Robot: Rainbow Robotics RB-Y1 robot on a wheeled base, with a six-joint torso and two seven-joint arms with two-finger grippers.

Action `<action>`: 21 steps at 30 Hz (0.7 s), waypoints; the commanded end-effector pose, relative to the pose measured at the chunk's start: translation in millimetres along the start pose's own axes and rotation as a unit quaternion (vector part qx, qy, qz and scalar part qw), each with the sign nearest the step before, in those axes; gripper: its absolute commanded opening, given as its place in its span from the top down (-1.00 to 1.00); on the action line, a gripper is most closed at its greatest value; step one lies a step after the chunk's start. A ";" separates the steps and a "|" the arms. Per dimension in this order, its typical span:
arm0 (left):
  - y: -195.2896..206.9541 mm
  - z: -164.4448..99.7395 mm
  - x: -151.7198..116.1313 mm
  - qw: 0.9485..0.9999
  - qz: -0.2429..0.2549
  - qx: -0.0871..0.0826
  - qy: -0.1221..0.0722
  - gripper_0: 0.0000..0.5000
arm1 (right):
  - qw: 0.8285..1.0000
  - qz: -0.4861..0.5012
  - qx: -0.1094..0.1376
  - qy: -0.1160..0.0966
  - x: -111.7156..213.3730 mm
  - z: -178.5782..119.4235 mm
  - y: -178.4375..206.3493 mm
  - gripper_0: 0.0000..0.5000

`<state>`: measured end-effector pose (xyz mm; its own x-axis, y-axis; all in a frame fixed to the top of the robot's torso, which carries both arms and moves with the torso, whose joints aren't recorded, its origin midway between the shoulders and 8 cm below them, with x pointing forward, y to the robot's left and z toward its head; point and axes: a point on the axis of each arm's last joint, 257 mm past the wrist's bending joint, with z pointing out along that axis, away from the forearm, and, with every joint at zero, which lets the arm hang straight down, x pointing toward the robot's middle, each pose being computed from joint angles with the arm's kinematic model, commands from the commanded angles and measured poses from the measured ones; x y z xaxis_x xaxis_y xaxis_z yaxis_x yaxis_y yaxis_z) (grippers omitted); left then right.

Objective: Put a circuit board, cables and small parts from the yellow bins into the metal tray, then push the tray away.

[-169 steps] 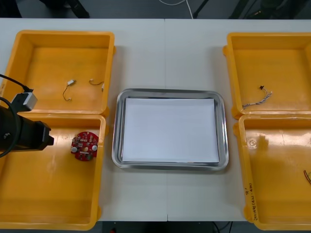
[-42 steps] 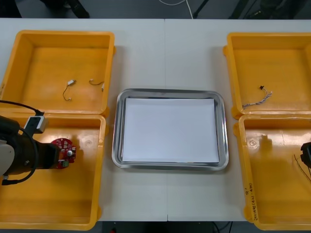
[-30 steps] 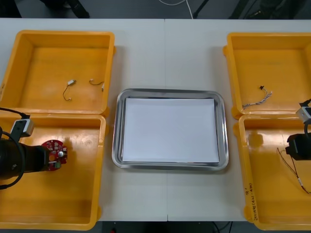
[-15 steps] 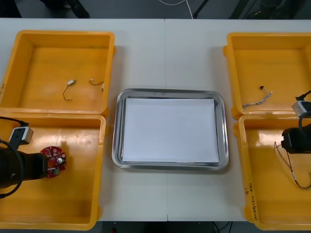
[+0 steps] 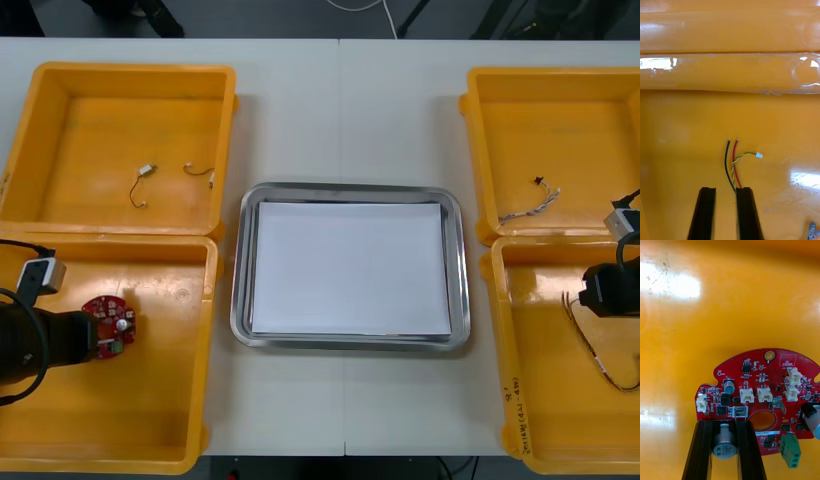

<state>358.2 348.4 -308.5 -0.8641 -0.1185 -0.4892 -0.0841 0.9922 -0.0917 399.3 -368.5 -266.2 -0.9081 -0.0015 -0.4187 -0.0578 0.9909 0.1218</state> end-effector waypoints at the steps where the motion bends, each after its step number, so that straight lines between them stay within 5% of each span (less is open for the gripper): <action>1: 22.3 -1.9 4.7 0.997 0.075 -0.024 0.003 1.00 | 1.000 0.002 0.001 -0.019 -16.4 -8.8 6.6 -0.71; 2: 22.3 -2.1 3.8 0.997 0.076 -0.024 0.002 1.00 | 1.000 0.001 0.001 -0.019 -16.7 -9.3 6.4 -1.00; 9: 19.8 -1.8 5.7 0.997 0.074 -0.019 0.005 0.93 | 1.000 0.007 -0.001 -0.025 -20.4 -13.8 3.7 -1.00; 11: 19.1 -1.8 6.0 0.997 0.074 -0.017 0.005 0.47 | 1.000 0.009 -0.001 -0.024 -21.6 -17.5 2.3 -1.00; 13: 19.5 -1.7 7.1 0.997 0.073 -0.018 0.007 -0.31 | 1.000 0.008 -0.001 -0.023 -23.8 -25.3 -1.1 -1.00; 15: 18.7 -1.8 6.1 0.997 0.073 -0.017 0.005 -0.69 | 1.000 0.004 0.005 -0.022 -25.2 -31.8 -6.8 -1.00; 18: 18.7 -1.7 7.0 0.997 0.073 -0.016 0.006 -0.98 | 1.000 -0.012 0.012 -0.021 -28.5 -42.7 -13.1 -1.00; 21: 18.0 -1.7 7.3 0.997 0.072 -0.015 0.007 -1.00 | 0.999 -0.026 0.010 -0.017 -29.6 -53.2 -15.7 -1.00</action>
<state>358.6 351.3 -311.6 -0.8680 -0.0687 -0.4918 -0.0417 0.9970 -0.0657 396.4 -372.3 -246.8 -0.9129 -0.0004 -0.4083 -0.0663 0.9869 0.1473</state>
